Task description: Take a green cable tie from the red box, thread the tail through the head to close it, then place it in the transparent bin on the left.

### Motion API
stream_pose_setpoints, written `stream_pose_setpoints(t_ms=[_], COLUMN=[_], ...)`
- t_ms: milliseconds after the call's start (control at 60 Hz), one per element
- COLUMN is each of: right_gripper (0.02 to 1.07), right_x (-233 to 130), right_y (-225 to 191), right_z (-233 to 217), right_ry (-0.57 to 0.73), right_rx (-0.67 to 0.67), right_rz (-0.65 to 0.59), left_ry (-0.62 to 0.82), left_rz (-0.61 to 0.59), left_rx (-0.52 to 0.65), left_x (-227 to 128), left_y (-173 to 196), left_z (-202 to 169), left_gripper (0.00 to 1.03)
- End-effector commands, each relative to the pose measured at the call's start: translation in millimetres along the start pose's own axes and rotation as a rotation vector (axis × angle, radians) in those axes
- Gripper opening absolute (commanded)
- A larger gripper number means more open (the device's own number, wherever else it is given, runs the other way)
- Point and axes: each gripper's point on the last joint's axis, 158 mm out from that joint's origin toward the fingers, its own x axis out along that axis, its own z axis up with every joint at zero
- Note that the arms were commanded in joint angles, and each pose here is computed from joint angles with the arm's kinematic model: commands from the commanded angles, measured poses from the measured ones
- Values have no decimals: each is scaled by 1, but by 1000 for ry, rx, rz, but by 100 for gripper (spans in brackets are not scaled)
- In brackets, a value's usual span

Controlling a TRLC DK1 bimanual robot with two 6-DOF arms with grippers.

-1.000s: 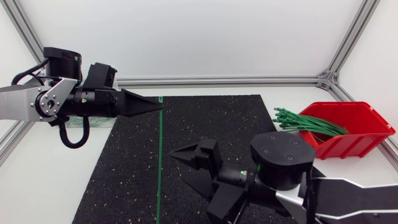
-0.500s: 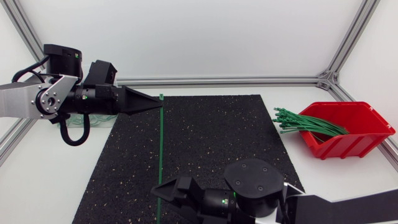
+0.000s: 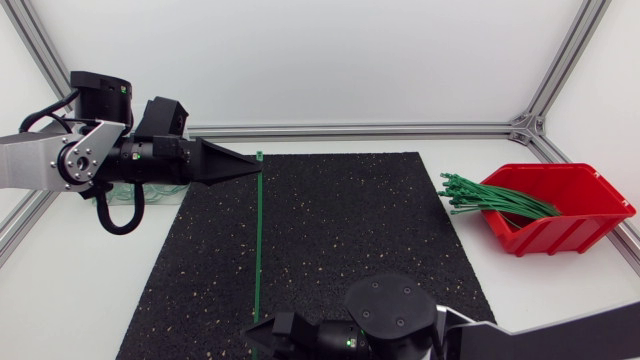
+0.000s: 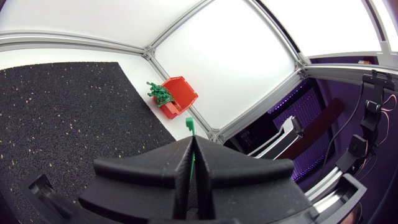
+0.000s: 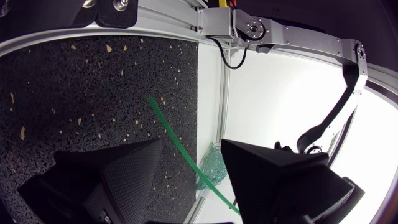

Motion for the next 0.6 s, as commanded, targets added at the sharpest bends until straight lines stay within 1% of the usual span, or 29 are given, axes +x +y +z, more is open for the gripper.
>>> stream_pose_setpoints(t_ms=[0,33,50,67,83,200,233,267,283,333,500,550,583], right_gripper=[61,60,56,49,45,45,40,39,36,21,20,17,17], right_x=[4,5,5,6,7,8,7,7,7,8,10,10,10], right_y=[0,-1,-1,-2,-2,-3,-1,-1,0,0,2,4,3], right_z=[4,3,2,2,1,-1,-1,-1,0,1,0,1,1], right_ry=[-9,-7,-5,-3,-1,7,7,7,2,0,4,1,2], right_rx=[-35,-37,-37,-37,-38,-38,-40,-46,-50,-56,-57,-59,-59], right_rz=[-5,-11,-12,-15,-16,-21,-18,-18,-14,-14,-7,-3,-4], left_ry=[2,3,3,4,4,5,6,5,5,5,6,8,8], left_rz=[-15,-16,-16,-16,-16,-20,-20,-20,-20,-22,-29,-31,-31], left_rx=[-42,-44,-44,-45,-45,-47,-51,-53,-51,-51,-55,-55,-55], left_x=[-1,-1,-1,0,0,-1,0,-1,-1,-1,-2,-1,-1], left_y=[3,3,3,3,3,3,3,3,3,3,2,1,1], left_z=[2,1,1,1,1,0,-1,-1,-1,-1,-2,-2,-2], left_gripper=[4,4,4,4,4,4,4,4,4,4,4,4,4])
